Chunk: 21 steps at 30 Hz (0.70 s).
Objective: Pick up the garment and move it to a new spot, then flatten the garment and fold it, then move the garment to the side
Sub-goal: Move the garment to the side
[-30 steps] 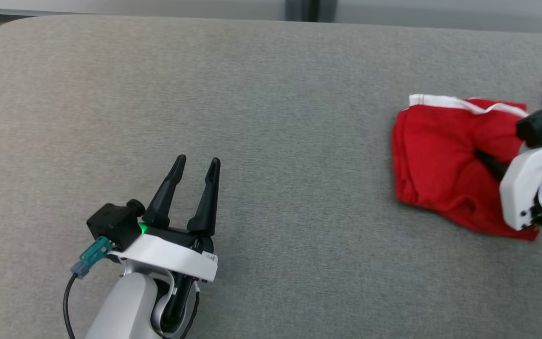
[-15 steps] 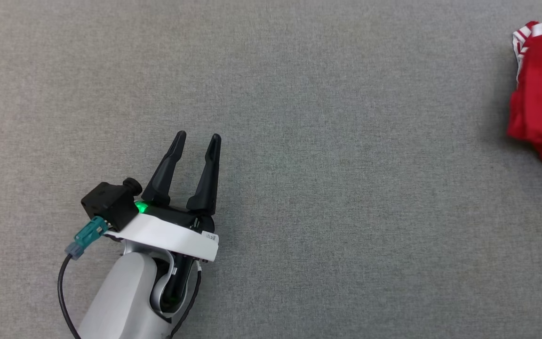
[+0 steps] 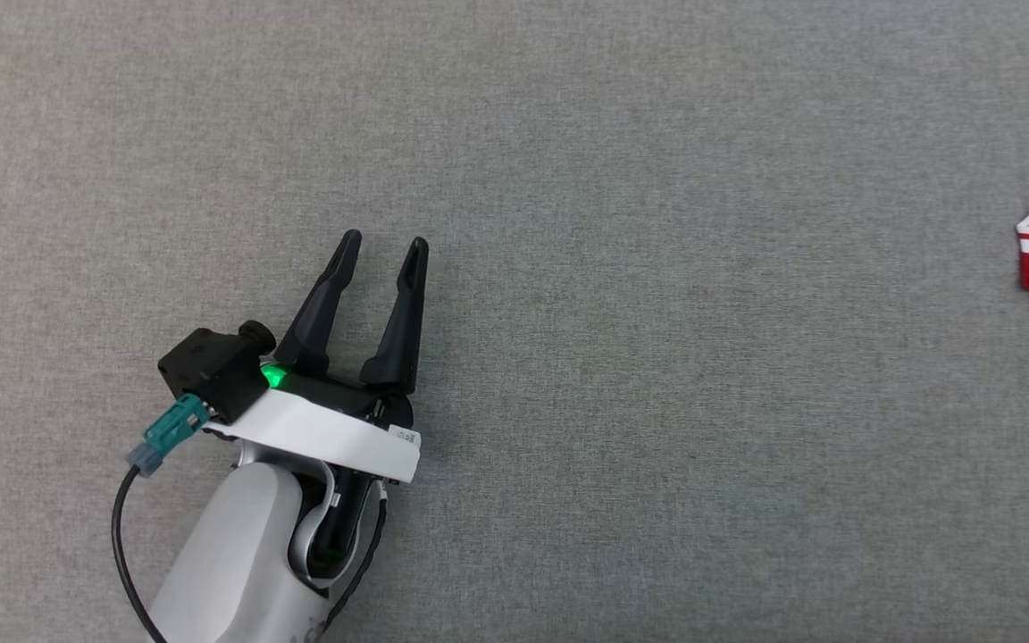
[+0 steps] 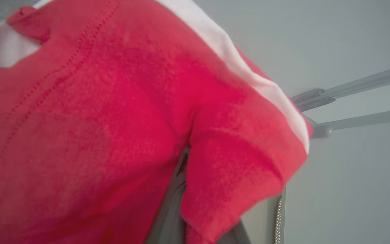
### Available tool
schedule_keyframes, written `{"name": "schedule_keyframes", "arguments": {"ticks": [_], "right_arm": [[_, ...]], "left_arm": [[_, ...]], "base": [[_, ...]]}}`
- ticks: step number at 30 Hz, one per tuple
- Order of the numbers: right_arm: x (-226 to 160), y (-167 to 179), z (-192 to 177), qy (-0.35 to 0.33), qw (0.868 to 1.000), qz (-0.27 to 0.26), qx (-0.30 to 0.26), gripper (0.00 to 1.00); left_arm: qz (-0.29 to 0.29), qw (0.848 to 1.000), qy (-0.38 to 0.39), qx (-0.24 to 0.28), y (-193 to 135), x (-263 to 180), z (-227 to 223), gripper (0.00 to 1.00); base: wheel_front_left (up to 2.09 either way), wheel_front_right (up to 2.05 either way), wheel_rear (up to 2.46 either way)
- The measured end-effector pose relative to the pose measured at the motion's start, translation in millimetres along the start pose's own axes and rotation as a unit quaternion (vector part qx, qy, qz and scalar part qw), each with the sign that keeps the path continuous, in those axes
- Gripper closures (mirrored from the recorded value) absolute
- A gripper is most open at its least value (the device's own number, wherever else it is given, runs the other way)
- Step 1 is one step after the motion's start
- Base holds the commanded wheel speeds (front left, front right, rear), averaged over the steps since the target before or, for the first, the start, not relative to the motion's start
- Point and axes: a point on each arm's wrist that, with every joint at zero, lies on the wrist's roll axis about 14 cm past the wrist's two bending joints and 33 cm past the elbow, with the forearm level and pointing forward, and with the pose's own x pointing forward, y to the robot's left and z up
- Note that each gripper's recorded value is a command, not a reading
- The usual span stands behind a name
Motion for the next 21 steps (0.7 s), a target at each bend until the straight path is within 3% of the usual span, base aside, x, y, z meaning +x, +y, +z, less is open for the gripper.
{"name": "schedule_keyframes", "arguments": {"ticks": [4,5,6,12,21], "right_arm": [[11.2,2.4,-10.4,0.017,1.000,-0.007,-0.001,1.00],[13.3,0.6,-13.1,0.022,1.000,-0.013,0.001,0.63],[15.2,-0.8,-13.6,0.022,1.000,-0.017,0.002,0.00],[22.9,1.4,-9.9,0.017,0.999,-0.028,0.012,0.00],[4.1,-14.7,9.2,0.014,0.998,-0.053,-0.022,0.00]], "left_arm": [[0.007,1.000,-0.002,0.002,6.5,2.0,0.8,0.00],[0.008,1.000,-0.001,0.001,7.4,1.9,-0.1,0.00],[0.009,1.000,0.000,0.002,8.6,1.8,-0.7,0.00],[0.011,1.000,0.000,0.003,10.1,1.7,-0.5,0.00],[0.009,1.000,-0.015,0.007,4.6,-5.3,14.7,0.00]], "base": [[0.00,0.00,0.00],[0.00,0.00,0.00],[0.00,0.00,0.00],[0.00,0.00,0.00],[0.00,0.00,0.00]]}}
